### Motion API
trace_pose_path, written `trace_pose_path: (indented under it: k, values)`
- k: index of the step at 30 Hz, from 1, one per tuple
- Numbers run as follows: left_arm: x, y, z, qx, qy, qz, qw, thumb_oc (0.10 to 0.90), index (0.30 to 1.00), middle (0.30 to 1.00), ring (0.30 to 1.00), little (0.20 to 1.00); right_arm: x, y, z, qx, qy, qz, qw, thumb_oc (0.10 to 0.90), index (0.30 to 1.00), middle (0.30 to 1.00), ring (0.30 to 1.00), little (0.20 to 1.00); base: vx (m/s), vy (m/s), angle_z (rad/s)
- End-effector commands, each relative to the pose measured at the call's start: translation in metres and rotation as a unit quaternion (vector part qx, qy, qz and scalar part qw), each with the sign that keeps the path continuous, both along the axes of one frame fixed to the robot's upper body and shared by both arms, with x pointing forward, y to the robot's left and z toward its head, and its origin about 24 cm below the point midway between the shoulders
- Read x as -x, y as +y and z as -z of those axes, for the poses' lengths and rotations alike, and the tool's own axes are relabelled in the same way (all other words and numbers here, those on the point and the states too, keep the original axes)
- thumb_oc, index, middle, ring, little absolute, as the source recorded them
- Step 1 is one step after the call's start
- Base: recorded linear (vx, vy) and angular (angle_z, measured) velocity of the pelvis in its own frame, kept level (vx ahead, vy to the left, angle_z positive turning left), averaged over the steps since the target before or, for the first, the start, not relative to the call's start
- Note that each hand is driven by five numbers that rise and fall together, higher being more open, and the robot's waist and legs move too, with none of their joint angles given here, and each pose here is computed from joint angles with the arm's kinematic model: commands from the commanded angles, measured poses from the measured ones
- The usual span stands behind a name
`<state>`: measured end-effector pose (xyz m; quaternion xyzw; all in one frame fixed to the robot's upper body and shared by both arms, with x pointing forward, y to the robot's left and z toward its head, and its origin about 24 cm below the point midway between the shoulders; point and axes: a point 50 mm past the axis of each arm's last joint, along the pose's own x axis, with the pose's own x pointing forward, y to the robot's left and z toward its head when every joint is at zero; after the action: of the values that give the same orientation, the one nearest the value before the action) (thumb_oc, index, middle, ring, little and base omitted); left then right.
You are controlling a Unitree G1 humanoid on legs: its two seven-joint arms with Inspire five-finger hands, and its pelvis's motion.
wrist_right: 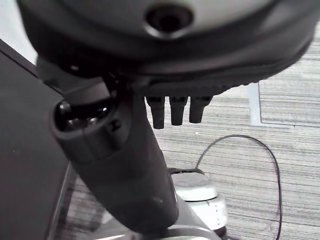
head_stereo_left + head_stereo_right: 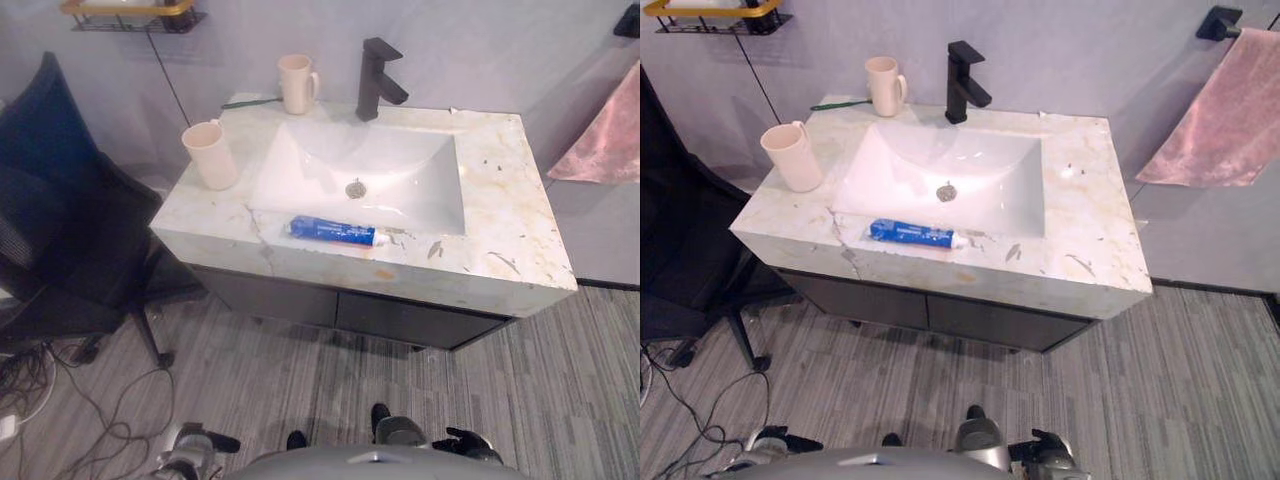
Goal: Organize the bathroom.
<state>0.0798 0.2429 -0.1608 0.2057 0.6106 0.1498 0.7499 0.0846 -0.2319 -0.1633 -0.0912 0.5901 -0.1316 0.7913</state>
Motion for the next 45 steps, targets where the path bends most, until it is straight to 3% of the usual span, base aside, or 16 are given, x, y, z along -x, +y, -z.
trace_pose_path:
  k: [1,6,10,12,16,19,20,23,24,25,28,33,37,40,42,45]
  values:
    - [0.000,0.018,-0.006,-0.033,-0.037,-0.045,0.998,0.800,0.900,0.900,0.900,0.900,-0.032,0.002,-0.008,0.022,-0.035,-0.056,0.998,0.800,0.900,0.900,0.900,0.900,-0.14,0.019,-0.29]
    - [-0.015,0.027,-0.015,-0.065,-0.117,-0.067,0.989,0.800,0.900,0.900,0.900,0.900,-0.037,0.005,-0.009,0.013,-0.039,-0.048,0.998,0.800,0.900,0.900,0.900,0.900,-0.07,-0.012,-0.42]
    - [-0.056,0.049,-0.050,-0.167,-0.269,-0.127,0.940,0.800,0.900,0.900,0.900,0.900,-0.030,-0.005,-0.009,0.022,-0.022,-0.009,0.999,0.800,0.900,0.900,0.900,0.900,-0.01,0.001,-0.11]
    - [-0.085,0.062,-0.088,-0.283,-0.368,-0.109,0.879,0.800,0.900,0.900,0.900,0.900,-0.023,-0.009,-0.008,0.025,-0.008,0.012,1.000,0.800,0.900,0.900,0.900,0.900,-0.01,0.013,-0.05]
    - [-0.126,0.073,-0.161,-0.382,-0.491,-0.073,0.780,0.800,0.900,0.900,0.900,0.900,-0.011,-0.010,-0.005,0.022,0.010,0.027,0.999,0.800,0.900,0.900,0.900,0.900,0.00,-0.010,0.02]
    - [-0.142,0.073,-0.231,-0.456,-0.606,-0.019,0.651,0.800,0.900,0.900,0.900,0.900,0.001,-0.009,-0.002,0.017,0.027,0.043,0.999,0.800,0.900,0.900,0.900,0.900,-0.02,-0.031,0.05]
    - [-0.143,0.073,-0.241,-0.459,-0.622,-0.016,0.634,0.800,0.900,0.900,0.900,0.900,0.002,-0.009,-0.002,0.016,0.029,0.045,0.998,0.800,0.900,0.900,0.900,0.900,-0.04,-0.037,0.05]
    - [-0.141,0.069,-0.299,-0.467,-0.709,-0.003,0.529,0.800,0.900,0.900,0.900,0.900,0.010,-0.009,0.000,0.014,0.036,0.058,0.998,0.800,0.900,0.900,0.900,0.900,-0.03,-0.036,0.04]
    - [-0.140,0.069,-0.299,-0.467,-0.708,-0.003,0.529,0.800,0.900,0.900,0.900,0.900,0.010,-0.009,0.000,0.014,0.036,0.057,0.998,0.800,0.900,0.900,0.900,0.900,-0.02,-0.028,0.03]
    - [-0.139,0.063,-0.322,-0.459,-0.746,0.014,0.482,0.800,0.900,0.900,0.900,0.900,0.012,-0.009,0.000,0.015,0.041,0.061,0.997,0.800,0.900,0.900,0.900,0.900,0.00,0.000,0.00]
    - [-0.135,0.043,-0.362,-0.395,-0.821,0.067,0.406,0.800,0.900,0.900,0.900,0.900,0.015,-0.008,0.001,0.018,0.049,0.057,0.997,0.800,0.900,0.900,0.900,0.900,-0.03,-0.033,0.04]
    - [-0.141,0.016,-0.413,-0.278,-0.867,0.169,0.377,0.800,0.900,0.900,0.900,0.900,0.015,-0.008,0.001,0.023,0.056,0.047,0.997,0.800,0.900,0.900,0.900,0.900,-0.03,-0.025,0.04]
    - [-0.155,0.004,-0.448,-0.220,-0.848,0.255,0.409,0.800,0.900,0.900,0.900,0.900,0.010,-0.010,0.000,0.029,0.057,0.039,0.997,0.800,0.900,0.900,0.900,0.900,-0.02,-0.004,0.00]
    - [-0.173,-0.009,-0.475,-0.187,-0.797,0.347,0.458,0.800,0.900,0.900,0.900,0.900,0.004,-0.015,-0.002,0.038,0.062,0.029,0.997,0.800,0.900,0.900,0.900,0.900,0.00,0.000,0.00]
    - [-0.187,-0.016,-0.492,-0.212,-0.733,0.428,0.484,0.800,0.900,0.900,0.900,0.900,0.003,-0.020,-0.004,0.046,0.066,0.019,0.997,0.800,0.900,0.900,0.900,0.900,0.00,0.006,-0.02]
    - [-0.195,-0.018,-0.505,-0.251,-0.698,0.458,0.490,0.800,0.900,0.900,0.900,0.900,0.003,-0.022,-0.004,0.050,0.071,0.019,0.996,0.800,0.900,0.900,0.900,0.900,0.01,0.015,-0.10]
